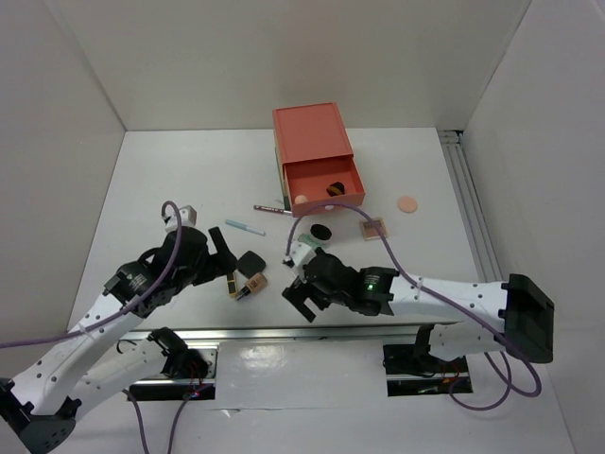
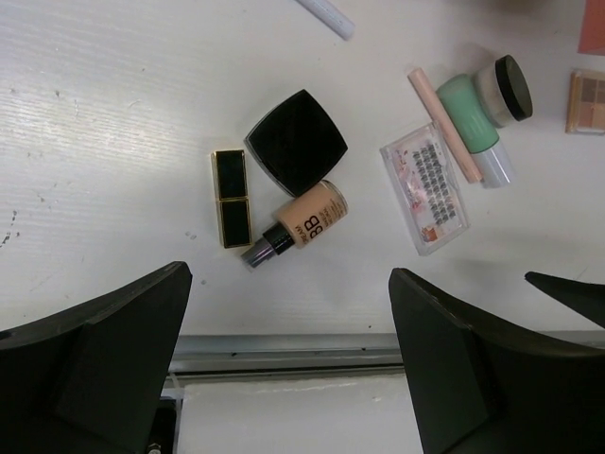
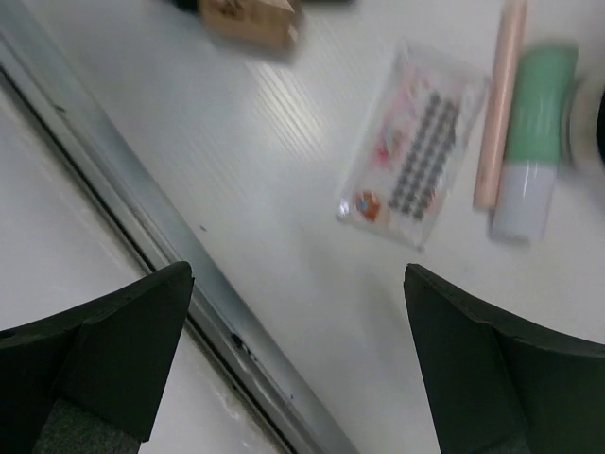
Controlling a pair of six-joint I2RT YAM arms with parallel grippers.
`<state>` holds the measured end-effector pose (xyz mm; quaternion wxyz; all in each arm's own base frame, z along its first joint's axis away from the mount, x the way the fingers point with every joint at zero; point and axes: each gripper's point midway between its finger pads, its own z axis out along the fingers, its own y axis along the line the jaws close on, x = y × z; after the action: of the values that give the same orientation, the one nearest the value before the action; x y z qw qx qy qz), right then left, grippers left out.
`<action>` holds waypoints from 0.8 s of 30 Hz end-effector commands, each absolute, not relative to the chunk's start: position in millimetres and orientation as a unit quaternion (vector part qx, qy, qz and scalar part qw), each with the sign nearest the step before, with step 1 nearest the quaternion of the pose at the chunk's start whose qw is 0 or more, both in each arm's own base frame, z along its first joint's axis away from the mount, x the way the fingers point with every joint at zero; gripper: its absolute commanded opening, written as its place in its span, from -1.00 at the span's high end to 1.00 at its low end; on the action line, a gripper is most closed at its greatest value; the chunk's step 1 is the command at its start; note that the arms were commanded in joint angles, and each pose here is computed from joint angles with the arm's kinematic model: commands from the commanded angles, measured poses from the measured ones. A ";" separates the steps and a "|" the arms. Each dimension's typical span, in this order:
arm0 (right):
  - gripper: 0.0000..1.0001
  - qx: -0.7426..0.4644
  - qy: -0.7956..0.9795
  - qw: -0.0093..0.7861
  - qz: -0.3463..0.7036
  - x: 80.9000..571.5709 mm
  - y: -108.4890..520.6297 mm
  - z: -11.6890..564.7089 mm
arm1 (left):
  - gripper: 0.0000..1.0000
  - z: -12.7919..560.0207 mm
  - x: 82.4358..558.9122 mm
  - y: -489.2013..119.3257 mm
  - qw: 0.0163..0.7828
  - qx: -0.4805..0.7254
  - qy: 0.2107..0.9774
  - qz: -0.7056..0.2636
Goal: Organize the makeup
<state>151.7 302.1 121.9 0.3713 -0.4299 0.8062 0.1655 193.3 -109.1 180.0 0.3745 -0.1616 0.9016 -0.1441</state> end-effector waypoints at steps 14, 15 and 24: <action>-1.00 0.208 0.877 0.432 -0.011 242.4 39.0 107.6 | -1.00 185.6 205.9 -116.8 0.375 -0.152 0.905 -0.135; -1.00 0.220 0.877 0.427 -0.003 249.9 34.8 108.2 | -1.00 183.7 206.5 -117.2 0.372 -0.151 0.906 -0.132; -0.85 0.309 0.846 0.430 0.068 352.5 -49.2 111.6 | -1.00 187.7 216.8 -122.0 0.375 -0.149 0.906 -0.126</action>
<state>287.2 -52.0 69.2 0.3536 0.3534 0.8661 0.0004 206.4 -117.8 170.4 0.3506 -0.1531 0.9166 -0.1159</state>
